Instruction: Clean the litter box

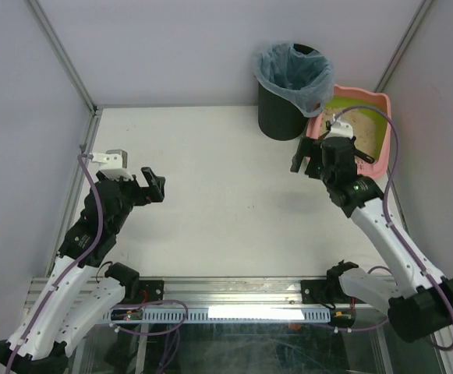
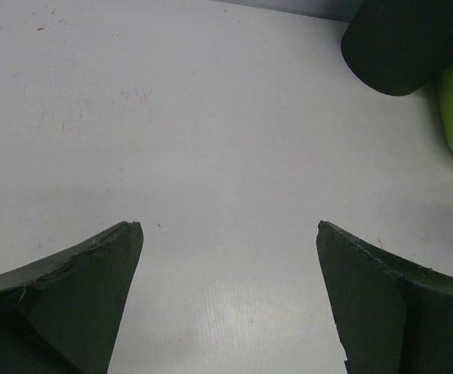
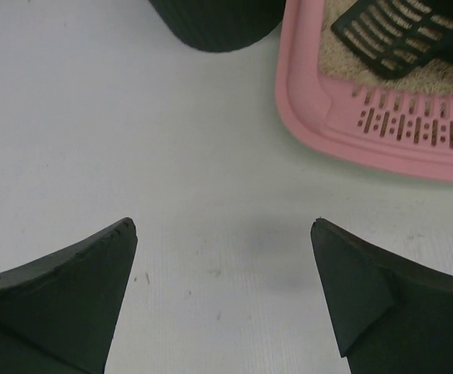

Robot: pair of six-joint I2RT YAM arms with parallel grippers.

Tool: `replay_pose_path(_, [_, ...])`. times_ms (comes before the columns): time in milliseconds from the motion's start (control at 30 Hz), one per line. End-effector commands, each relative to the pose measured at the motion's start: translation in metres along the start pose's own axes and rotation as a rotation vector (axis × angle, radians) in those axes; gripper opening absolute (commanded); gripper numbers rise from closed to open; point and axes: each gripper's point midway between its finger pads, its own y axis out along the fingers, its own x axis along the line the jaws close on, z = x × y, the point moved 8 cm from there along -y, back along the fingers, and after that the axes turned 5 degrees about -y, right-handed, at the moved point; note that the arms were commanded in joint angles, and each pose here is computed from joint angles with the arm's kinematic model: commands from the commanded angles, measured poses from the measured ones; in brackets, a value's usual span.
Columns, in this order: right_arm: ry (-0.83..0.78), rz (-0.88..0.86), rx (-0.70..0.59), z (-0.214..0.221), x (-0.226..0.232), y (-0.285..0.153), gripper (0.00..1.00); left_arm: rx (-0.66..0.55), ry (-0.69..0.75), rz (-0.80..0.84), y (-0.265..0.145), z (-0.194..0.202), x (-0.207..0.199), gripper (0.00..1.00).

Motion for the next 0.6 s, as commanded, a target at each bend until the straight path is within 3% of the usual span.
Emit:
replay_pose_path(0, [0.053,0.004,-0.132,-0.059,-0.007,0.029,0.94,-0.054,-0.002,0.001,-0.005,-0.013,0.001,0.99])
replay_pose_path(133, [0.093,0.002,-0.127,-0.087,-0.018,0.066,0.76,-0.035,0.002,-0.007,-0.001,-0.011,0.003,0.99])
replay_pose_path(333, [0.119,0.071,-0.062,-0.101,-0.040,0.125,0.72,-0.027,-0.006,-0.031,0.002,-0.012,0.008,0.99])
replay_pose_path(567, [0.200,0.132,-0.001,-0.088,-0.080,0.181,0.61,-0.008,-0.006,-0.028,0.006,-0.011,0.011,0.99])
